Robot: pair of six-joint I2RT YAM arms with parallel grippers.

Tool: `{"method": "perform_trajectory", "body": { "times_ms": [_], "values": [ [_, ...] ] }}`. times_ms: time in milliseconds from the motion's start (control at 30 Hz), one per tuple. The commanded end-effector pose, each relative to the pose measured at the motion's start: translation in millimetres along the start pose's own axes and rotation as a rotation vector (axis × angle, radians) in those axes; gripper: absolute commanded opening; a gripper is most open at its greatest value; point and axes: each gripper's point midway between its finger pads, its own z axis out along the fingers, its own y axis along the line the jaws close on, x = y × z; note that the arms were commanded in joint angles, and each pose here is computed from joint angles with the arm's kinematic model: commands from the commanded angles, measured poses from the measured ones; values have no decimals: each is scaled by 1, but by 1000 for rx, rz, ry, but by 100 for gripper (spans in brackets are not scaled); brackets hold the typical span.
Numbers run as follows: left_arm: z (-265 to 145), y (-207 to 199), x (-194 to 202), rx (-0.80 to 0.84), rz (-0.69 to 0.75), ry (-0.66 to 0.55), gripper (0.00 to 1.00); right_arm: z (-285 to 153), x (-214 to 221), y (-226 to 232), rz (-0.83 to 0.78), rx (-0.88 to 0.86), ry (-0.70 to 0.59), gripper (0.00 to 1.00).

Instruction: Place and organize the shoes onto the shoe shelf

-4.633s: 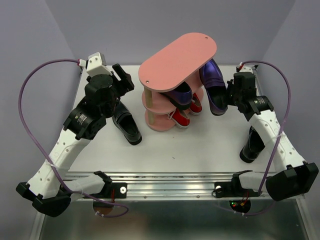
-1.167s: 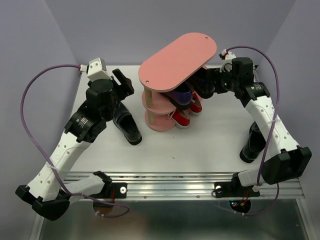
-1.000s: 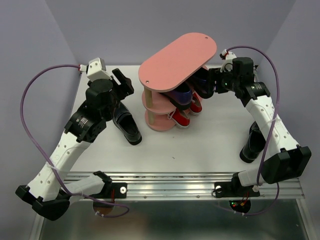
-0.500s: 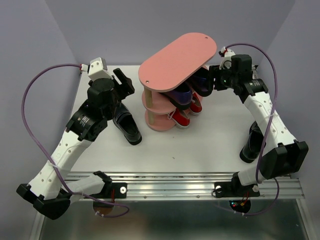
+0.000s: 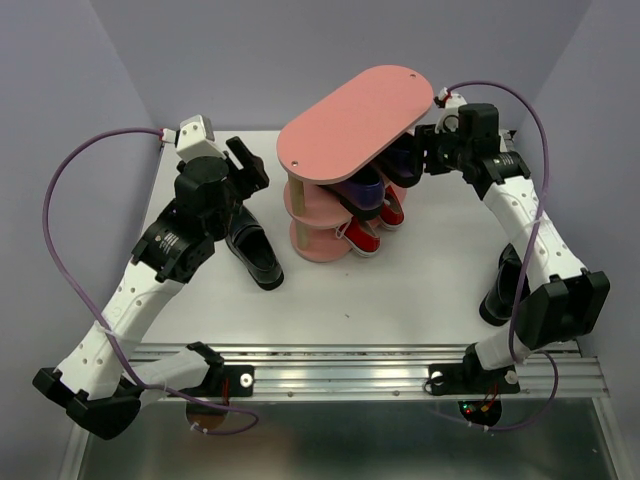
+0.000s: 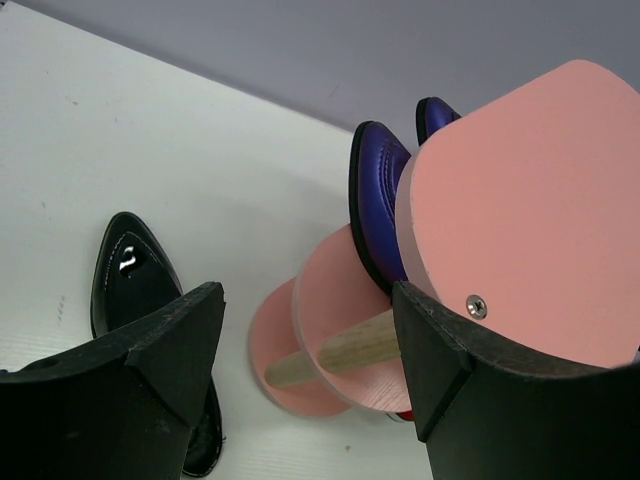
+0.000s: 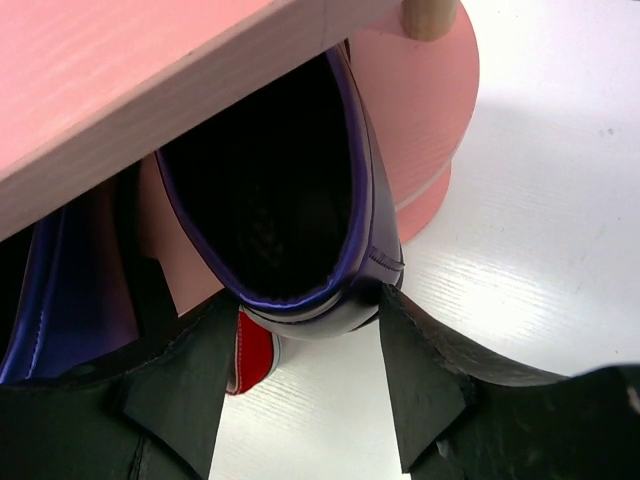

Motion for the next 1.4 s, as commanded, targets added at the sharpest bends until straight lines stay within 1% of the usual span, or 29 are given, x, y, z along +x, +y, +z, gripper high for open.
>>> {"method": "perform_trajectory", "body": {
  "times_ms": [0,233,300,333,400,433,533,700,833,900,933,1000,1033,1100,1133,1200,1267,1367],
  "values": [
    [-8,3,-17,-6,-28,-48,78,11,-27,3,-18,-11,-85,62],
    [-8,5,-14,-9,-24,-44,78,4,-37,0,2,23,-130,67],
    [-6,3,-12,-2,-24,-38,78,4,-38,-2,13,34,-130,71],
    [-4,3,-10,-2,-24,-35,78,3,-39,-5,29,53,-135,76],
    [-4,2,-10,-1,-16,-31,78,-6,-37,-12,65,113,-136,83],
    [-4,3,-10,-2,-14,-33,78,-11,-38,-14,77,132,-140,91],
    [-4,8,-9,-18,0,-39,78,-36,-36,-20,104,193,-175,99],
    [-1,9,-11,-25,20,-41,78,-77,-27,-32,111,305,-209,100],
    [-1,9,-12,-25,28,-45,78,-110,-1,-55,164,468,-204,100],
    [-2,11,-13,-30,29,-49,78,-120,15,-68,200,561,-182,100],
    [-3,12,-13,-32,31,-51,78,-130,31,-84,240,672,-157,100],
    [-3,14,-13,-38,34,-54,78,-139,57,-99,275,793,-103,100],
    [-4,14,-13,-38,34,-57,78,-147,74,-109,310,882,-68,100],
    [-4,16,-13,-41,37,-58,78,-147,101,-116,338,953,2,100],
    [-4,16,-12,-39,38,-57,78,-150,115,-118,380,990,30,100],
    [-3,17,-10,-41,49,-55,78,-149,134,-120,417,1032,78,100],
    [-3,18,-10,-44,57,-55,78,-157,148,-124,483,1099,92,100],
    [-1,18,-10,-46,76,-53,78,-161,160,-125,530,1124,84,100]
  ]
}}
